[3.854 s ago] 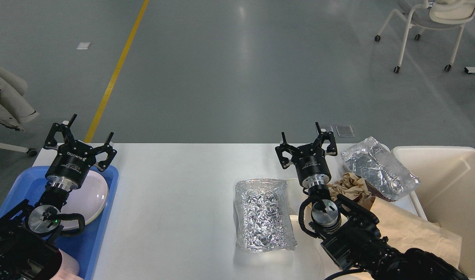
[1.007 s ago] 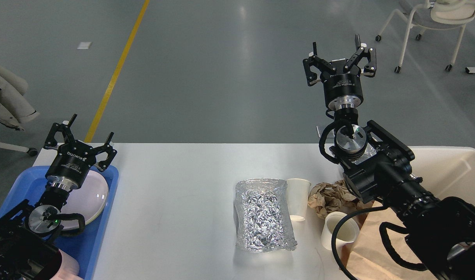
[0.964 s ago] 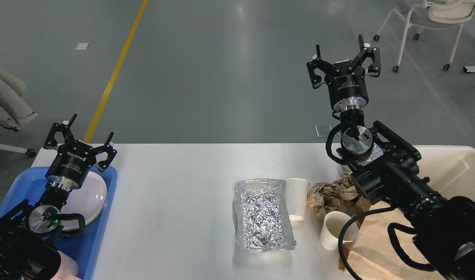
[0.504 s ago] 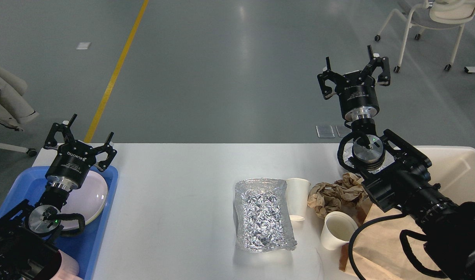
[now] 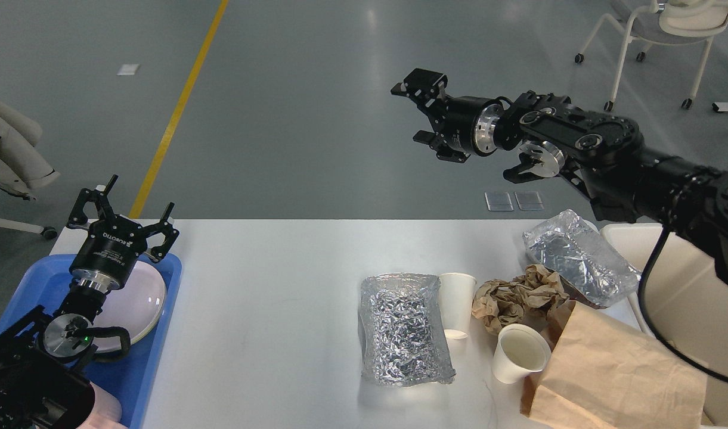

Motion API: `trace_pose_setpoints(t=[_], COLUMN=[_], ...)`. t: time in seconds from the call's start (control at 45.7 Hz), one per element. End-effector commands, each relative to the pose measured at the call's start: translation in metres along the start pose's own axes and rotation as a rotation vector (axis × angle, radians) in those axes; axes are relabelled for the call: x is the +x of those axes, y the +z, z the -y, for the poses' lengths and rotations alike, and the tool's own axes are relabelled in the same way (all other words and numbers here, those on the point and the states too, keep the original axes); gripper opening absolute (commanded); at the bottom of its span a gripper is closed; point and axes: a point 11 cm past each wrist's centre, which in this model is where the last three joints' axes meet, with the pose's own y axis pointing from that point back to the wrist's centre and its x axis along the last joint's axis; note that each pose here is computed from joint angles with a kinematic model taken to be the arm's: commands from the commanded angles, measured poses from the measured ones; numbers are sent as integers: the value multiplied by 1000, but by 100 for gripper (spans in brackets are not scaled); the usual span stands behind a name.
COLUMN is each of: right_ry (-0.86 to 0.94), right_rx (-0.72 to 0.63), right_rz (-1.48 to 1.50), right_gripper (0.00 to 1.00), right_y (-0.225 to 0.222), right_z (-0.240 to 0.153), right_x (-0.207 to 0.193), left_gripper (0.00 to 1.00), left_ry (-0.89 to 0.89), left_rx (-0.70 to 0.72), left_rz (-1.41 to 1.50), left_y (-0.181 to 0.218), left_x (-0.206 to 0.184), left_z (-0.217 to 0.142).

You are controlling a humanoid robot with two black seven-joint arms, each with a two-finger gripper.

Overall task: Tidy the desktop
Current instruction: 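Lift the right gripper up and away from the brown paper bag, then lower the right gripper to the brown paper bag's top edge and grasp it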

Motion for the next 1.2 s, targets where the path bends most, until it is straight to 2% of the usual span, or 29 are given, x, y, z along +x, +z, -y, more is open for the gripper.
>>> trace_pose_setpoints(t=[0.0,0.088,0.219,0.372,0.547,0.723,0.942,1.183], right_ry=[-133,-259,-345,-460,-418,-440,-444,-565], right_rx=[-233,-333,-402,-484,-493,-492,-631,-695], right_rz=[-375,-496,-580,-584,-522,-486,-543,-521], right_gripper=[100,100,100,100,100,100,100,100], right_y=[-20,-41,-84,-103,-93,-89,-89,-16], right_z=[-26,-50,-91,-122,-144,-159,-202,-256], right_x=[5,-6,-7,-6,20,21,28,24], left_gripper=[100,100,100,100,100,100,100,100], left_ry=[2,0,0,2,0,0,0,0], left_rx=[0,0,-1,0,0,0,0,0], left_rz=[0,0,-1,0,0,0,0,0], left_y=[0,0,0,0,0,0,0,0], left_x=[0,0,0,0,0,0,0,0], left_z=[0,0,0,0,0,0,0,0])
